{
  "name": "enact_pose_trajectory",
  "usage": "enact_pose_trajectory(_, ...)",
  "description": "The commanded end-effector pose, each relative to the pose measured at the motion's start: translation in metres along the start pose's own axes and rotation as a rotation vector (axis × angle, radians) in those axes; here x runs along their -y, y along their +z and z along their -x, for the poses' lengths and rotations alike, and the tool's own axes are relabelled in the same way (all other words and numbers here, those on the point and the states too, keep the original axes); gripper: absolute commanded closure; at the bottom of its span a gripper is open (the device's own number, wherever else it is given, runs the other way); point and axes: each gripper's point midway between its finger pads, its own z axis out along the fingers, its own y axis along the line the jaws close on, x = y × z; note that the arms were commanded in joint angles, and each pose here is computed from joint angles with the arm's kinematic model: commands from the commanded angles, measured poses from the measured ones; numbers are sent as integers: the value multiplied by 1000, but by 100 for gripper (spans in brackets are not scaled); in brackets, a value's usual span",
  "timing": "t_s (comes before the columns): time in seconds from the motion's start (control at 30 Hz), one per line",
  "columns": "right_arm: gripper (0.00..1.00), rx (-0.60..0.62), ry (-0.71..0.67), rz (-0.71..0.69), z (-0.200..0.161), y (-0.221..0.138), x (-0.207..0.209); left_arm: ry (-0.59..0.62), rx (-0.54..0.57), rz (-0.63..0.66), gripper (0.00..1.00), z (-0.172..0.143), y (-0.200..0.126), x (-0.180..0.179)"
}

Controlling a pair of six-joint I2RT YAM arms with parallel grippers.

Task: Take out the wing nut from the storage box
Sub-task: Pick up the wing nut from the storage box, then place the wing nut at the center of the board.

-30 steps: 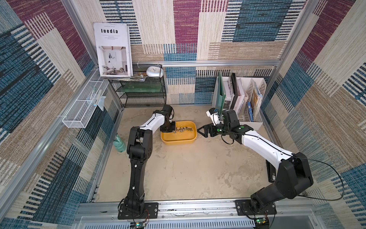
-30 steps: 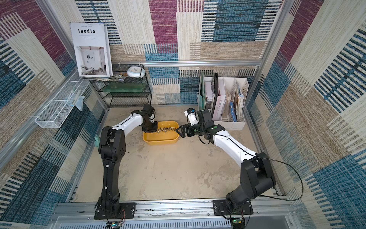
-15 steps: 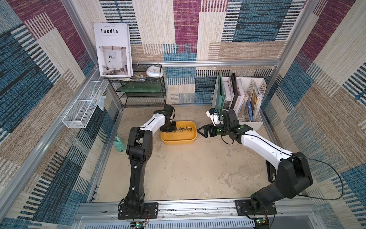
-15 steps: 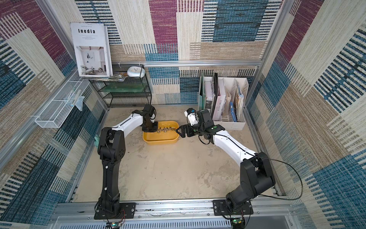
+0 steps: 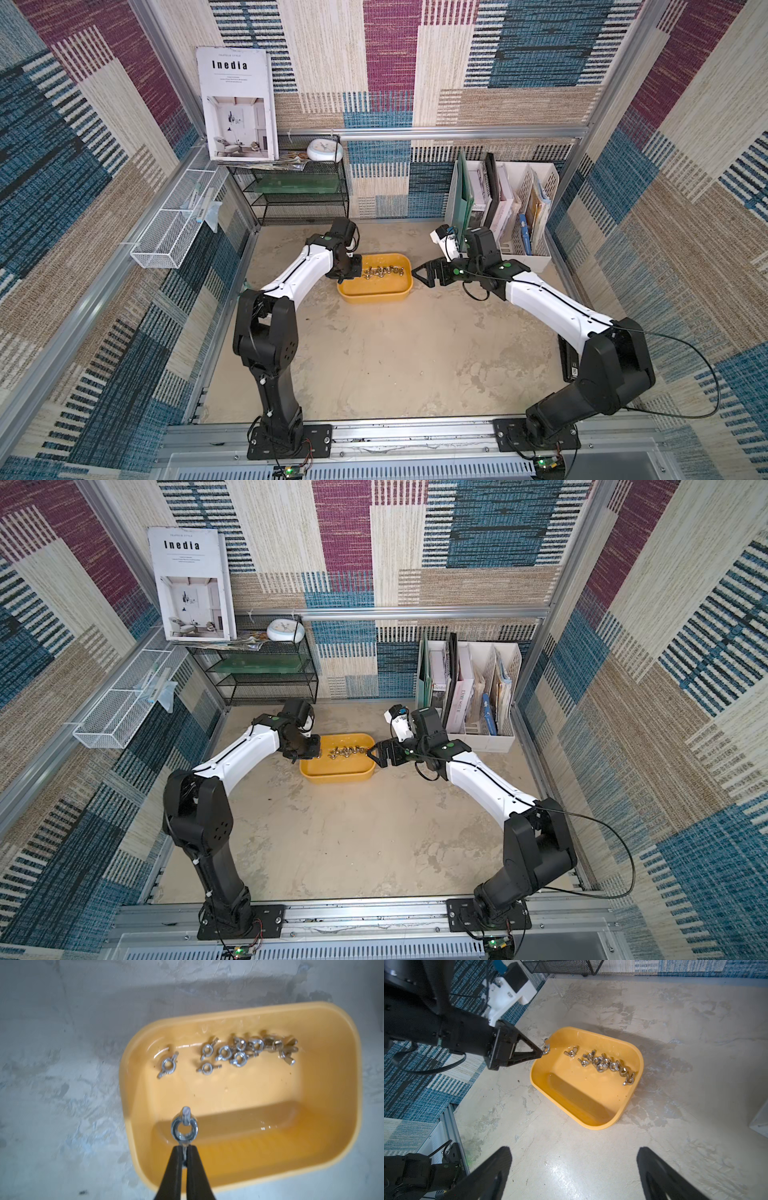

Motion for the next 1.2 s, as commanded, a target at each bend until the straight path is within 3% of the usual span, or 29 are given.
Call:
enact_pose_trajectory(0.0,1,-3,-32,39,2,5,-9,-50,18,23,99,-20,-21,-10)
enact_pose_trajectory(0.23,1,-30,-63,94,-2,23,-27,-138,23,23,98,-90,-54,-23)
enact_pose_trajectory(0.5,1,-71,-76,125,-12,42,-45,-186,-11,21,97,-154,-43,-21)
enact_pose_trajectory(0.9,1,-86,-76,107,-17,46,-54,-130,-61,47,98,-164,10,4)
enact_pose_trajectory(1.17,1,-90,-60,15,-20,42,-39,-96,-103,85,95,-167,33,6)
